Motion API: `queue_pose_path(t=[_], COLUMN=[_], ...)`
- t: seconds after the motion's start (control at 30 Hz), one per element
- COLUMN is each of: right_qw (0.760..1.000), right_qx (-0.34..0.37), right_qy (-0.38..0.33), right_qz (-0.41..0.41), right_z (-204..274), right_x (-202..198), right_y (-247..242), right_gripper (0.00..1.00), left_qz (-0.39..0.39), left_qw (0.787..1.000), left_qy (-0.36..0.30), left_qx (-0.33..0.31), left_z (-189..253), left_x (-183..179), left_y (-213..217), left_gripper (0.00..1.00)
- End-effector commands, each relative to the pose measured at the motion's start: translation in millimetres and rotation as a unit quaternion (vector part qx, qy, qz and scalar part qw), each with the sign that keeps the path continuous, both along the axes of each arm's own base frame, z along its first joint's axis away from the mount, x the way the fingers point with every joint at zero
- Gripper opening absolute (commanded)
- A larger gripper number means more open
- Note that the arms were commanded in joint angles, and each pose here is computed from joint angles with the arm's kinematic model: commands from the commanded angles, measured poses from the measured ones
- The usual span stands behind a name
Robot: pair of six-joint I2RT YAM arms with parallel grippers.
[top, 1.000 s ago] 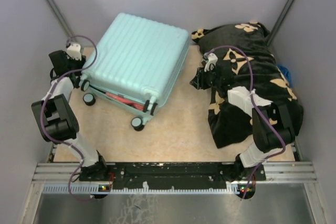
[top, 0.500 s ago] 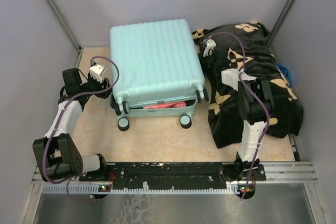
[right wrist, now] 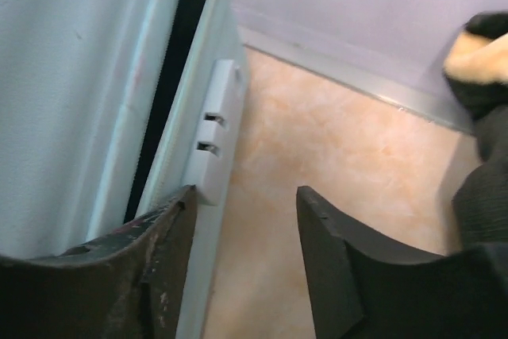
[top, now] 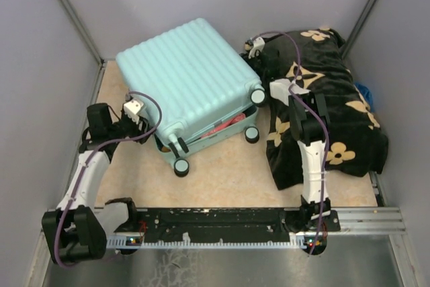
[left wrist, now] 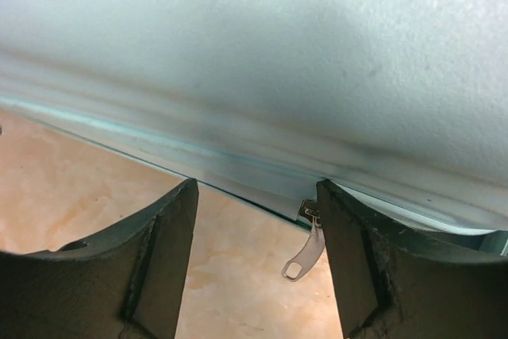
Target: Pack the luggage
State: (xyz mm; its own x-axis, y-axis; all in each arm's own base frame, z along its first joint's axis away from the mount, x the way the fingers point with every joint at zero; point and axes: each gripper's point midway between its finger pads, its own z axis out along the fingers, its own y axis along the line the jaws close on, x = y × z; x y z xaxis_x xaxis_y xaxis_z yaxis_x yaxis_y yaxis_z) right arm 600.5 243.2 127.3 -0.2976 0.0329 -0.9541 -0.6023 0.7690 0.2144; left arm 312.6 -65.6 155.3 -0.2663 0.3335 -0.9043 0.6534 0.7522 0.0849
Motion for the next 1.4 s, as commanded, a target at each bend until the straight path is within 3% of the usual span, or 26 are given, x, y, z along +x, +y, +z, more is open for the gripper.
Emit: queue_pose_path(t=[0.0,0.13,0.23,0.4,0.63,0.87,0.97,1.13,1.37], right_qw=[0.987,0.990,0.991,0.991,0.988,0.987,0.981,0.967,0.954], right_qx=[0.027,-0.020,-0.050,-0.098,-0.141,-0.125,-0.136,-0.185,-0.216], right_qy=[-0.105,-0.125,-0.121,-0.090,-0.019,0.083,0.125,0.154,0.175], right_qz=[0.120,0.069,0.030,-0.022,-0.064,0.054,0.066,0.086,0.116], right_z=[95,130,158,182,185,182,160,135,101], right_x=[-38,-22,-25,-45,-78,-185,-220,-253,-268], right_y=[94,26,-18,-70,-133,-128,-131,-141,-115], right_gripper=[0.62,0.84,0.92,0.99,0.99,0.99,0.99,0.99,0.99], left_qz=[-0.161,-0.128,-0.107,-0.104,-0.070,-0.001,0.022,0.066,0.054], left_qw=[0.978,0.986,0.989,0.987,0.986,0.993,0.992,0.987,0.988], left_qy=[0.095,0.094,0.088,0.080,0.102,0.089,0.101,0.113,0.105], left_qx=[-0.088,-0.059,-0.043,-0.088,-0.112,-0.076,-0.077,-0.098,-0.097], left_z=[-13,-5,3,23,26,16,5,-4,-18], left_x=[-70,-60,-47,-24,12,29,33,42,33], left_y=[-72,-61,-45,-12,33,66,72,78,69], left_gripper=[0.73,0.77,0.78,0.79,0.76,0.78,0.77,0.76,0.75])
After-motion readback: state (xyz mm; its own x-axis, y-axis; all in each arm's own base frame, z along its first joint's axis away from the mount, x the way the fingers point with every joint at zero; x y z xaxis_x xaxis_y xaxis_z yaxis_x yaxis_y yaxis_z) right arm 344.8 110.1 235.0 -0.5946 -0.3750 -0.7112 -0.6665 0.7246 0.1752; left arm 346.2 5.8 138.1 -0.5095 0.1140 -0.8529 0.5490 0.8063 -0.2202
